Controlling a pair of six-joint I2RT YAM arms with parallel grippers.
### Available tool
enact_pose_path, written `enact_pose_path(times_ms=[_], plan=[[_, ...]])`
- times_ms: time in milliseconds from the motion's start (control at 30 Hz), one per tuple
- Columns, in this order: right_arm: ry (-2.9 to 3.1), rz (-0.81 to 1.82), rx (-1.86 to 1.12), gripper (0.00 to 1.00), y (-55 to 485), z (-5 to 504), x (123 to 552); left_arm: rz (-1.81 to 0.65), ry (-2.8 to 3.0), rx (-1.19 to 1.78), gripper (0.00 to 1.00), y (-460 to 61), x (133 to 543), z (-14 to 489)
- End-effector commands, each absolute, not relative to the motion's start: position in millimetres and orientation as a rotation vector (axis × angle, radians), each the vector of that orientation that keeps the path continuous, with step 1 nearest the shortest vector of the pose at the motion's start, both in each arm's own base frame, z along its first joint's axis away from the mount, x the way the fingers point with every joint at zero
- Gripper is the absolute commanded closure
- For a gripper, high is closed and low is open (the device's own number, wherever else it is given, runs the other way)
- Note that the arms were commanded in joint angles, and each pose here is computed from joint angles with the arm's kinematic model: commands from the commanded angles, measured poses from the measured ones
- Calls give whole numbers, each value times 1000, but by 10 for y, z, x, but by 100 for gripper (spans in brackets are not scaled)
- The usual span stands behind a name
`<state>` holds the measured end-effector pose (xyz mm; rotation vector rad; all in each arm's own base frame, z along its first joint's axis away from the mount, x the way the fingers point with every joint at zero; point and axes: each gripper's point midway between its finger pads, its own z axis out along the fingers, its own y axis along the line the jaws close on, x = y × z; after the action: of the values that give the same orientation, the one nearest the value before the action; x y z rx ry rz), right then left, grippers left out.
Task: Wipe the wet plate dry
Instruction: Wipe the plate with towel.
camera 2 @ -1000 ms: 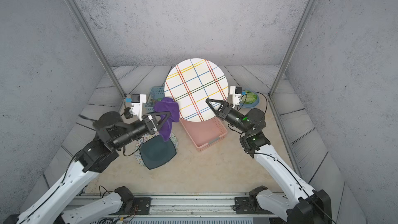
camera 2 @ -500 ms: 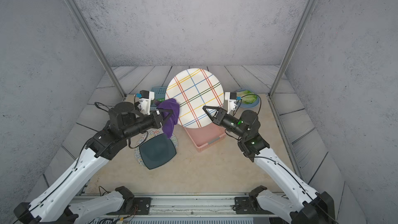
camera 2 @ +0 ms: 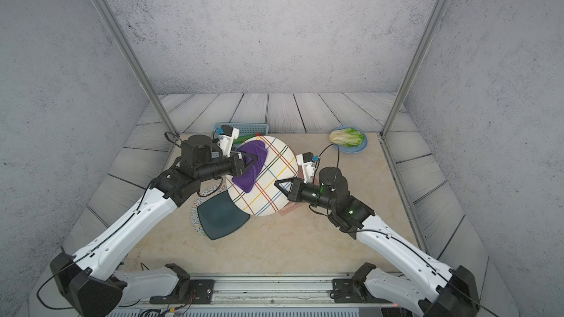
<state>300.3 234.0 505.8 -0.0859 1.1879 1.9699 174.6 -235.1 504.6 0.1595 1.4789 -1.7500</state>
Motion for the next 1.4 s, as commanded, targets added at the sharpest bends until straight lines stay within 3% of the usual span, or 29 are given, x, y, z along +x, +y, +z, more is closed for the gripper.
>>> enact_pose_path(times_ms=[0,133,400,633,733,900,1000,1100,1267,1367], plan=[[1232,1847,23,100,2087,4903,3015,-1384,1540,206,100,-2051,1730,4867],[1464,1683,50,100,2114,4457,2998,-1315,1612,211,100,-2100,1848,4631],[1462,1725,-230,100,2436,4536,2454,-991,1902,178,100,-2271,2563,3888],[1582,1648,-463,100,2791,4159,1921,-923,1897,214,100,-2168,2888,4075],[1583,1671,-546,100,2963,4156,1756,-930,1959,334,100,-2344,2918,3971],[1500,1625,-434,100,2854,4379,1922,-1015,2099,380,100,-2670,2966,3420],[1555,1520,-376,100,2777,4257,2041,-1041,2121,278,100,-2602,3061,3213],[1572,1601,-450,100,2892,4130,1931,-1025,2118,281,100,-2522,3099,3161],[1540,1632,-403,100,2907,4220,1970,-946,2218,552,100,-2938,2740,2663],[1492,1596,-341,100,2800,4399,2053,-900,2345,542,100,-2950,2641,2216]])
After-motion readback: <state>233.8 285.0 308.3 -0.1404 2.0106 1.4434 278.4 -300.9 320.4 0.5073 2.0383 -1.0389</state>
